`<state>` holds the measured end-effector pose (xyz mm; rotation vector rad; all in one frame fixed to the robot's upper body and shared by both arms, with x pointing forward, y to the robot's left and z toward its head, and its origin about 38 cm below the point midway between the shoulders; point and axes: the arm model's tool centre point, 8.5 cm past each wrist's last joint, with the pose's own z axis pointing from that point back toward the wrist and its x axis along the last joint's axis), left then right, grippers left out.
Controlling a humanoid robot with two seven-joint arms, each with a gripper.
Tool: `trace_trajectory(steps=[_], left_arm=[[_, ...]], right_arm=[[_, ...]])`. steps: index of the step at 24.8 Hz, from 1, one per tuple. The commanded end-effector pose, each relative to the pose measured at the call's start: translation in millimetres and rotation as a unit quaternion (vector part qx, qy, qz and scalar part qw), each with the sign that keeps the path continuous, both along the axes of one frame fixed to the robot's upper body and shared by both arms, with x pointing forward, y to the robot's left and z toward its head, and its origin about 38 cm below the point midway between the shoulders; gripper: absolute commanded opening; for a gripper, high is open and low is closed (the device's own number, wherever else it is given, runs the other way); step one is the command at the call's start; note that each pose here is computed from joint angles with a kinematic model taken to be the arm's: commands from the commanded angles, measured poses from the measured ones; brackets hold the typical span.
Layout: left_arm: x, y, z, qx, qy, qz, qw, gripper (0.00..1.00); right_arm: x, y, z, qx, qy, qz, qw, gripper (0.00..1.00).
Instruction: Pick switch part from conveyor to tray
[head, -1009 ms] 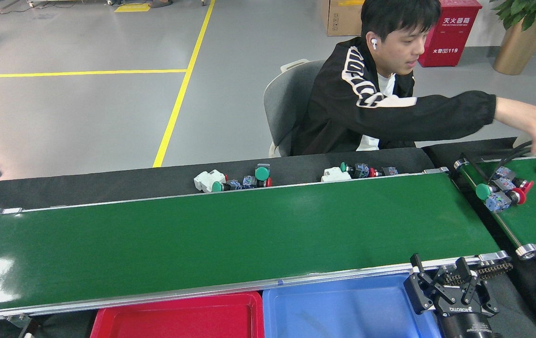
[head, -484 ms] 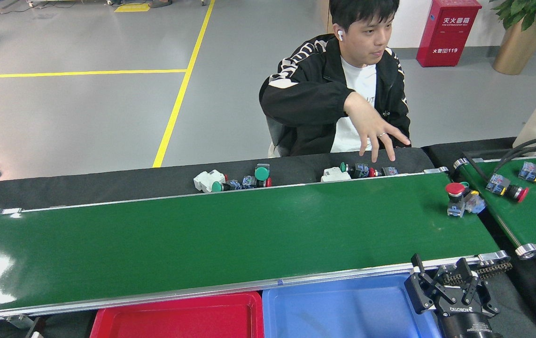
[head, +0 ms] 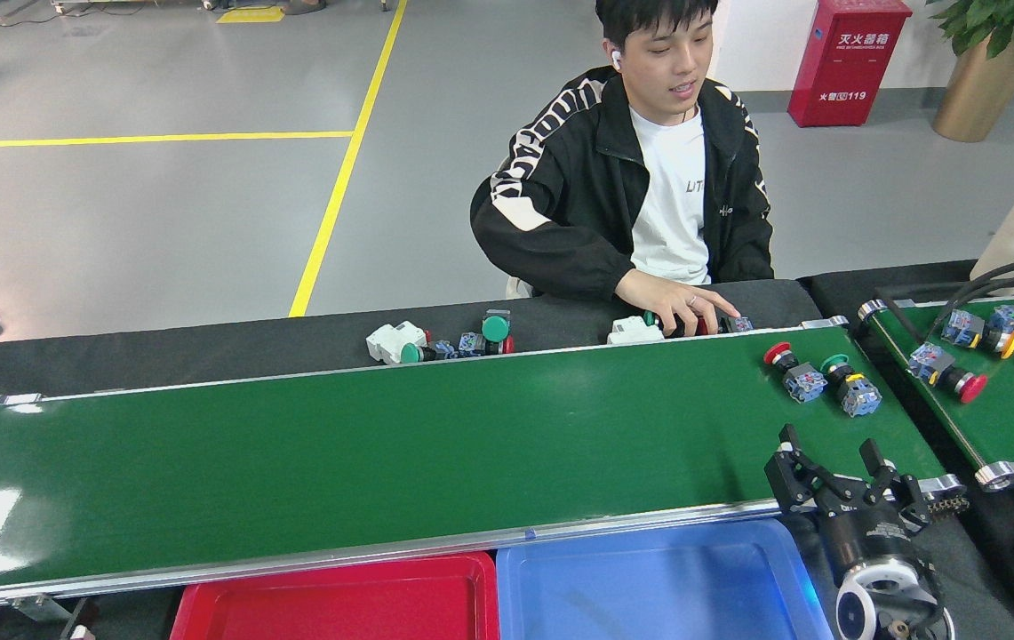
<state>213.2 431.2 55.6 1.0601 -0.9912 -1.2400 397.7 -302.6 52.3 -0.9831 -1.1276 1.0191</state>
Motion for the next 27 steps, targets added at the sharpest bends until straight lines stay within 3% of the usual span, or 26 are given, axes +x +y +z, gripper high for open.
trace_trajectory(steps=[1,8,16,24,27], left_arm=[[2.2,0.5,5.3,0.006,-0.007,-0.001,1.0,1.0],[2.6,1.8,6.6,0.008,-0.007,-0.003,1.0,1.0],[4.2,-2.6,4.6,0.005,-0.006,-0.008,1.0,1.0],[6.1,-2.3,5.5,0.006,-0.007,-0.009,1.0,1.0],[7.4,-1.2,5.7,0.007,-0.007,-0.008,1.0,1.0]], right_arm=[[4.4,-3.9,5.7,-0.008,-0.001,0.0,1.0,0.98],[41.6,-21.1,9.5,-0.017,0.016,-0.021,0.999,0.98],[58.0,-11.3,0.0,-0.023,0.041,-0.012,0.999,0.95],[78.9,-14.3,6.9,-0.017,0.044,-0.017,0.999,0.95],[81.7,4.5,-1.7,-0.013,0.056,-0.001,0.998,0.91]])
